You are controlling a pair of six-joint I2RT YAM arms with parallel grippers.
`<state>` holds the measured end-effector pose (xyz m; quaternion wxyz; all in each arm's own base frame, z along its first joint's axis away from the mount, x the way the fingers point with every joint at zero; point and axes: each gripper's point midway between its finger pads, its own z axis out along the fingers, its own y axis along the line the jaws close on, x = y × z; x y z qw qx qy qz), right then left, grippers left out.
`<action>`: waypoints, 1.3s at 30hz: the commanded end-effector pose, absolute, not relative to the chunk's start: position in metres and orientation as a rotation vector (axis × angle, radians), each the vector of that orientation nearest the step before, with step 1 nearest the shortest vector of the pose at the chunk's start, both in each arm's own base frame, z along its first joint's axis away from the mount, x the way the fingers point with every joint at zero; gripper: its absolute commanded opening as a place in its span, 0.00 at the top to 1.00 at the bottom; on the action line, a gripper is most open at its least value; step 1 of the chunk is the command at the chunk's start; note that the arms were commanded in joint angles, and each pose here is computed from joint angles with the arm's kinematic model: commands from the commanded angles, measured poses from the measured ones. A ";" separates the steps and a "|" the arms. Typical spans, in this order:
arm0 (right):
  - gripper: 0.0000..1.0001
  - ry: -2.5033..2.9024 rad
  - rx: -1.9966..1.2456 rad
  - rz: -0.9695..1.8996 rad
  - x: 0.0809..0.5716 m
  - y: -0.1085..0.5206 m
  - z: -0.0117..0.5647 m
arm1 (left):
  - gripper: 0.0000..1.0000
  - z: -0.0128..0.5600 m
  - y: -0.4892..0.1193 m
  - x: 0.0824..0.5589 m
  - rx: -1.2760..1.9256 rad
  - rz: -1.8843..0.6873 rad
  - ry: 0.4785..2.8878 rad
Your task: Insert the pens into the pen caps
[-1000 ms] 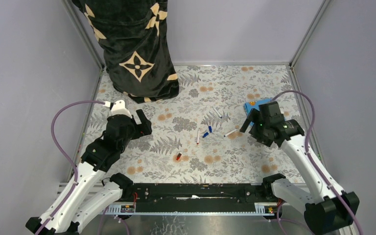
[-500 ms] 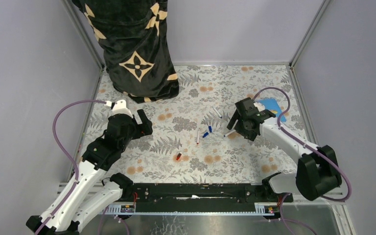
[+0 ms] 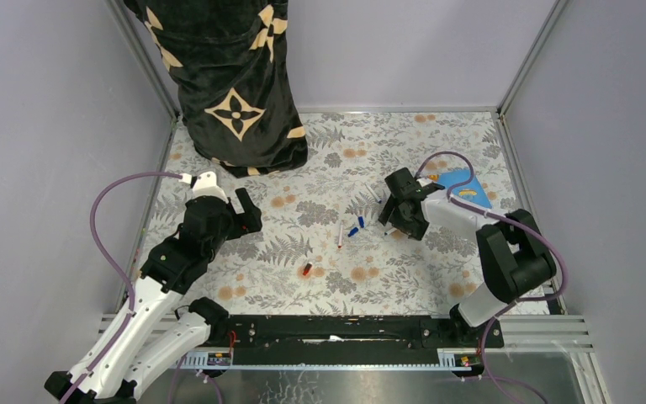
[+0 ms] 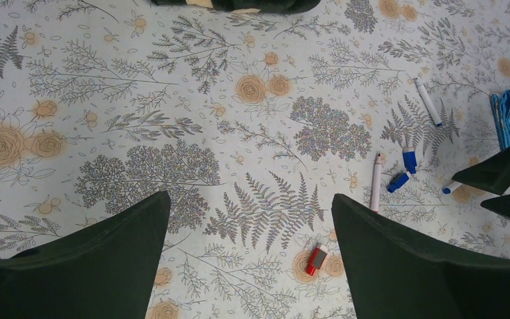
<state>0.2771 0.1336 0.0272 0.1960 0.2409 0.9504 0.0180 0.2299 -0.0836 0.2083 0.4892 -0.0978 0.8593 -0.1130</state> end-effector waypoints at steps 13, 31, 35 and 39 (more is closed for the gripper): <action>0.33 2.618 0.613 -0.127 0.308 0.132 0.016 | 0.02 0.212 -0.088 0.234 -0.230 -0.296 2.065; 0.64 2.653 0.557 -0.097 0.298 0.132 0.012 | 0.02 0.210 -0.091 0.235 -0.213 -0.305 2.076; 0.63 2.667 0.549 -0.110 0.297 0.126 0.010 | 0.01 0.209 -0.091 0.235 -0.215 -0.300 2.079; 0.58 2.686 0.567 -0.107 0.296 0.119 0.003 | 0.02 0.208 -0.090 0.236 -0.217 -0.296 2.080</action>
